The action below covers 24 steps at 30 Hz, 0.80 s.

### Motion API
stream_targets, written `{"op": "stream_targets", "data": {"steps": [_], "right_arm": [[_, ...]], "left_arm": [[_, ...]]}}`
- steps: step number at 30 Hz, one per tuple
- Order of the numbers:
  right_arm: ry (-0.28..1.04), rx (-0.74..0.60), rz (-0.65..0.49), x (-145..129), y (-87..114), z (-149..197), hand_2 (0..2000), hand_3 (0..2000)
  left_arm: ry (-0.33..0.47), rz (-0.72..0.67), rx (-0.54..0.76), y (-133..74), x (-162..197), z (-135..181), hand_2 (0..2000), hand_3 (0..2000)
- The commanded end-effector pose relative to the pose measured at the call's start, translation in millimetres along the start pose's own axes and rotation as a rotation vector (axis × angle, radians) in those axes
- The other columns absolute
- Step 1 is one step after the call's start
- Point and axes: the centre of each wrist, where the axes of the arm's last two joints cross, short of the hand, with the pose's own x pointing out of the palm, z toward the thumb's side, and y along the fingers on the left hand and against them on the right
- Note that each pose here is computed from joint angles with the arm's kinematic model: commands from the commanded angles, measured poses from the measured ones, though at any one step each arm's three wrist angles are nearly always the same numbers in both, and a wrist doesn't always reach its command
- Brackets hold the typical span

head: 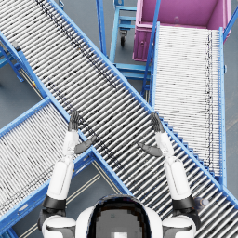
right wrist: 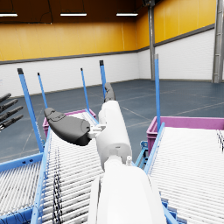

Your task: Pick up the oil and place it on the left assembly line, put the cola on the right, and keep Sprite still

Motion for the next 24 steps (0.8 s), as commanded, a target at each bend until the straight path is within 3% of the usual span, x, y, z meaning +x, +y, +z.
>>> {"op": "stream_targets", "data": {"steps": [1,24], "right_arm": [[0.000,0.000,0.000,0.0,0.0,0.0,0,0],[0.000,0.000,0.000,0.0,0.0,0.0,0,0]], "left_arm": [[0.000,0.000,0.000,0.0,0.0,0.0,0,0],[0.000,0.000,0.000,0.0,0.0,0.0,0,0]]}}
